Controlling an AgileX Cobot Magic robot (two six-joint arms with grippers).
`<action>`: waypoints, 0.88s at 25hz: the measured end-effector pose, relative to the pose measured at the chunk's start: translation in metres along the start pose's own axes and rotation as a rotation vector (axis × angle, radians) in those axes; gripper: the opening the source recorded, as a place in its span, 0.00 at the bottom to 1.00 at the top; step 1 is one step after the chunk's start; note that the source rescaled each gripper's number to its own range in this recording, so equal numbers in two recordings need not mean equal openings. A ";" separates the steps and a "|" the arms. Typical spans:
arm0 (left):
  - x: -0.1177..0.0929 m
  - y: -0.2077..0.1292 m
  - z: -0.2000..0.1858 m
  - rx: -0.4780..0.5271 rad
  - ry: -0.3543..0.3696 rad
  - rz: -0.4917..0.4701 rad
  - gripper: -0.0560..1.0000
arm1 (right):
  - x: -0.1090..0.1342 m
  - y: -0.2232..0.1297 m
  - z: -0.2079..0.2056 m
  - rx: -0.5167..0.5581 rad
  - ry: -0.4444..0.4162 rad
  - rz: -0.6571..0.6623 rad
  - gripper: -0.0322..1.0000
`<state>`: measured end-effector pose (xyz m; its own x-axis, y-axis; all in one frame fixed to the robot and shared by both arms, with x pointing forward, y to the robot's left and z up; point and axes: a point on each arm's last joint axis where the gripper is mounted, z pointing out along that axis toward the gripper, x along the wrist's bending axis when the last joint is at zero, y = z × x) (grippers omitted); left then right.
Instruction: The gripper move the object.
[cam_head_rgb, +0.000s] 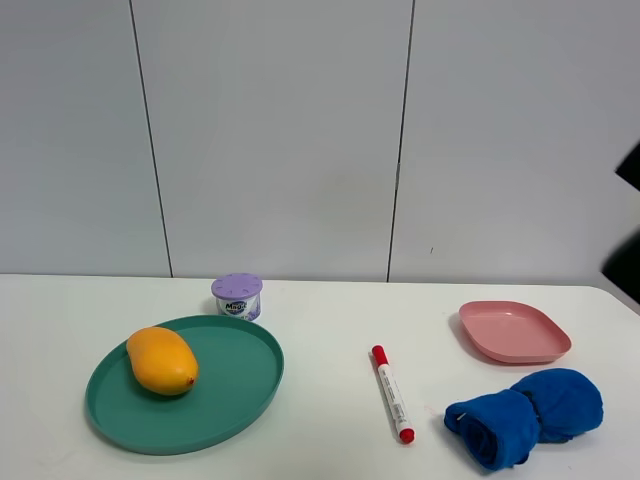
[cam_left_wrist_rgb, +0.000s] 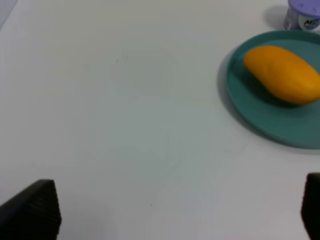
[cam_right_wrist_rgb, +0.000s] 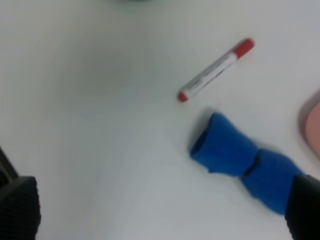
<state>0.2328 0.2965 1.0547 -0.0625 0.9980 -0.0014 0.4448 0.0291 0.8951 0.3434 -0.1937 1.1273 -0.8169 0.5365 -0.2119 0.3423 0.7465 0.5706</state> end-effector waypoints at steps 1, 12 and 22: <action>0.000 0.000 0.000 0.000 0.000 0.000 1.00 | 0.003 -0.009 0.000 -0.002 0.008 0.015 1.00; 0.000 0.000 0.000 0.000 0.000 0.000 1.00 | 0.024 -0.064 -0.005 -0.059 0.076 0.119 1.00; 0.000 0.000 0.000 0.000 0.000 0.000 1.00 | 0.006 -0.079 -0.019 -0.096 -0.108 0.332 1.00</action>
<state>0.2328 0.2965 1.0547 -0.0625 0.9980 -0.0014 0.4448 0.0291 0.8951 0.3025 -0.2571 1.0962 -0.6129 0.7858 -0.0825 0.5312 0.4871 0.6932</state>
